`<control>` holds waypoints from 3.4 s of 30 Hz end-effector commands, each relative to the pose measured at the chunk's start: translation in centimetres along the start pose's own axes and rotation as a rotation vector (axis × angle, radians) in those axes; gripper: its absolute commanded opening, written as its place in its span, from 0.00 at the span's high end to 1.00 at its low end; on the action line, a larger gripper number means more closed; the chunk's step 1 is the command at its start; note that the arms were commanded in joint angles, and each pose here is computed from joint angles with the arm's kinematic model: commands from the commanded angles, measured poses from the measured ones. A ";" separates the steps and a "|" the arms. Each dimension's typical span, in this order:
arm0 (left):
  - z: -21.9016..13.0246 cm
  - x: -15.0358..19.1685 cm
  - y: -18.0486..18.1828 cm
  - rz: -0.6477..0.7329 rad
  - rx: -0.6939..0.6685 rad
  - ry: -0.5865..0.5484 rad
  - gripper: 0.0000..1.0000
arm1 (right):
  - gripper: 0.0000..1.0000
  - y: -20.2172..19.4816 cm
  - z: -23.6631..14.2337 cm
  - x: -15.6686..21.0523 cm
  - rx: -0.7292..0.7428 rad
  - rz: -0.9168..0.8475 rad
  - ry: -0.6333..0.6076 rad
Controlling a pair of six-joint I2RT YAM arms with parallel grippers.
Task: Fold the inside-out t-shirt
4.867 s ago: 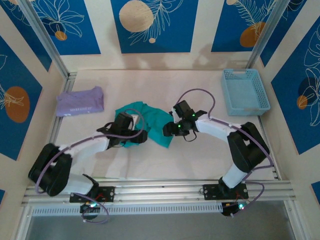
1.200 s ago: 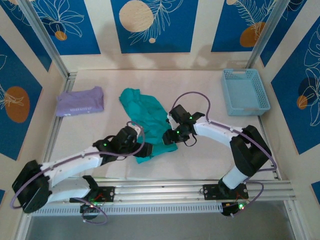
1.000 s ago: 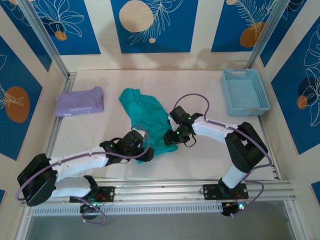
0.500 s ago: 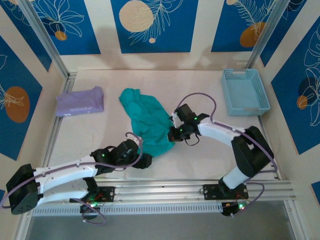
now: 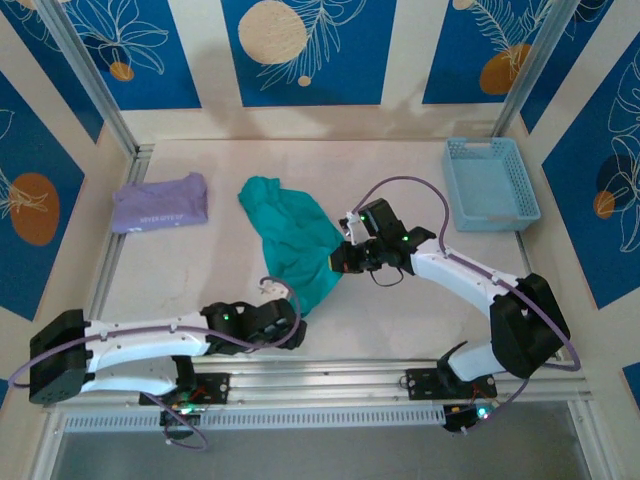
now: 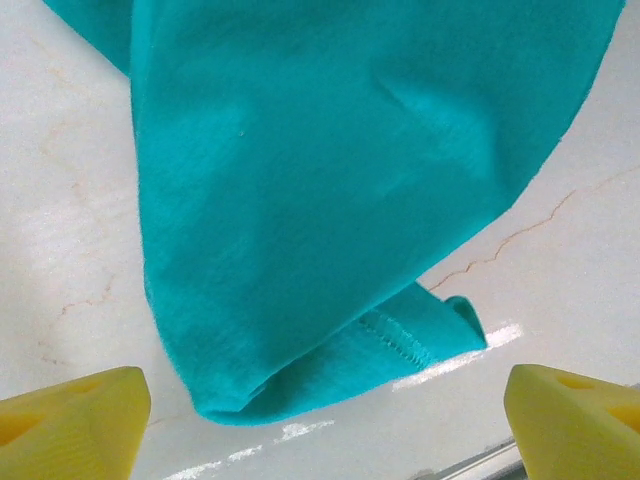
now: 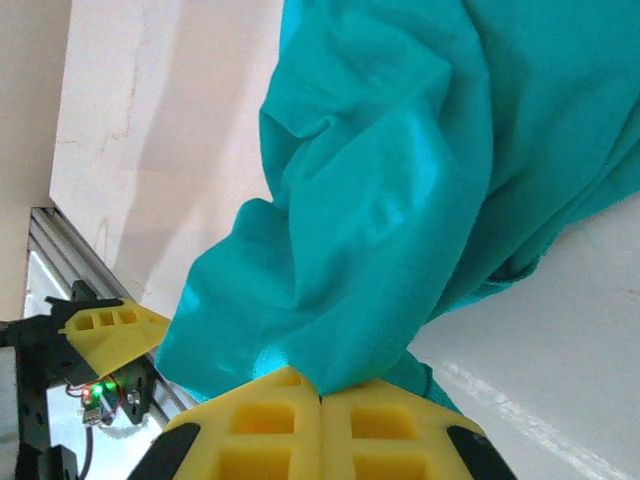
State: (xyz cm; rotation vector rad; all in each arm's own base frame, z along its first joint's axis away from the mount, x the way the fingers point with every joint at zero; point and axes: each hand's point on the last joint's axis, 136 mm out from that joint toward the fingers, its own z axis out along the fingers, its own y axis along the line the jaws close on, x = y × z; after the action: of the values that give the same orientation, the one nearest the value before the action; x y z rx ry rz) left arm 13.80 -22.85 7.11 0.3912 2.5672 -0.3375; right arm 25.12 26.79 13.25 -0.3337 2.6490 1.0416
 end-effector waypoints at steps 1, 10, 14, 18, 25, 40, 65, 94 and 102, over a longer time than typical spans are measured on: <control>0.3 -1.0 -0.6 -0.012 -0.029 -0.040 0.08 | 1.00 0.6 0.1 0.0 -0.036 0.016 0.014; 1.8 -2.6 -0.5 0.036 -0.142 -0.091 0.09 | 1.00 0.8 -0.3 -0.2 -0.037 0.004 0.015; 1.5 -2.1 1.7 0.053 -0.220 -0.093 0.18 | 1.00 0.3 -1.0 -0.4 -0.028 0.006 0.001; 1.5 -0.8 3.2 0.061 -0.243 -0.055 0.30 | 1.00 0.1 -1.7 -0.9 -0.031 0.009 -0.021; 1.2 0.9 4.6 0.068 -0.252 -0.007 0.43 | 1.00 0.6 -2.8 -2.4 -0.053 0.004 -0.061; -12.4 -15.6 4.9 0.193 -0.242 -0.465 1.00 | 1.00 8.0 -16.1 -12.9 -0.178 -0.126 -0.457; -35.4 -32.3 5.2 0.220 -0.382 -0.998 1.00 | 1.00 17.2 -30.6 -12.8 -0.059 -0.532 -0.870; -27.8 -27.2 8.3 -0.006 0.035 -0.817 1.00 | 1.00 10.5 -26.9 -16.6 0.043 -0.420 -0.694; -5.2 -8.9 7.2 -0.125 0.097 -0.206 1.00 | 0.97 -5.4 -11.2 -6.4 0.264 -0.055 -0.244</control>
State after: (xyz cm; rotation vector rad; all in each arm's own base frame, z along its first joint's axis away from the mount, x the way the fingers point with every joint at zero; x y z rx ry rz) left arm 23.37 -16.07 20.13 0.3161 2.2379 -0.4829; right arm 31.93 17.38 26.07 -0.3018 2.3013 0.7744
